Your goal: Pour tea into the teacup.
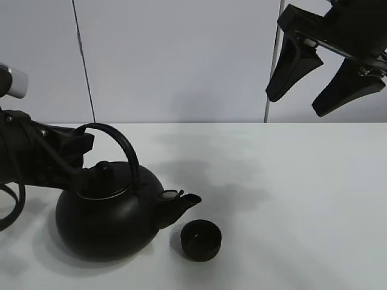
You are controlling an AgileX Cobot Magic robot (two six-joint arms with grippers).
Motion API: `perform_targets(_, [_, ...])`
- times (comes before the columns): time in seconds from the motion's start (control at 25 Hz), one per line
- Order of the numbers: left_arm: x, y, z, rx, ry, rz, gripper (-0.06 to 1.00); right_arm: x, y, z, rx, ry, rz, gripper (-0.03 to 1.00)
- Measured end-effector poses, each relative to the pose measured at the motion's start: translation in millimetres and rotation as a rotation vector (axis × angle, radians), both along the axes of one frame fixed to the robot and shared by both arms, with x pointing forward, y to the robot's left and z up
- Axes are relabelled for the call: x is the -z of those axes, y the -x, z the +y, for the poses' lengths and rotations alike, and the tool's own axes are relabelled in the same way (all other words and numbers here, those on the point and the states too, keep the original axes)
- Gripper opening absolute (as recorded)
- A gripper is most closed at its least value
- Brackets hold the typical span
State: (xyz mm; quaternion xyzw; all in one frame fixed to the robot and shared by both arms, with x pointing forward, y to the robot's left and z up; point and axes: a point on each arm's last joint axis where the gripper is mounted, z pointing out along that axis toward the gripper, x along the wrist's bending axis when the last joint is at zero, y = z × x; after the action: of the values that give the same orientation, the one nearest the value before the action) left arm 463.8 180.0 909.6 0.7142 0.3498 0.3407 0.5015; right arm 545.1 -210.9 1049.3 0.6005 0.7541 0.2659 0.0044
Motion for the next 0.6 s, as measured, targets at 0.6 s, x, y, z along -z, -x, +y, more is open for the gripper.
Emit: perform_targets(0.6, [-12, -17, -7, -0.024, 0.033, -0.053, 0.13, -1, -1, 1, 0.011, -0.018, -0.010, 0.52])
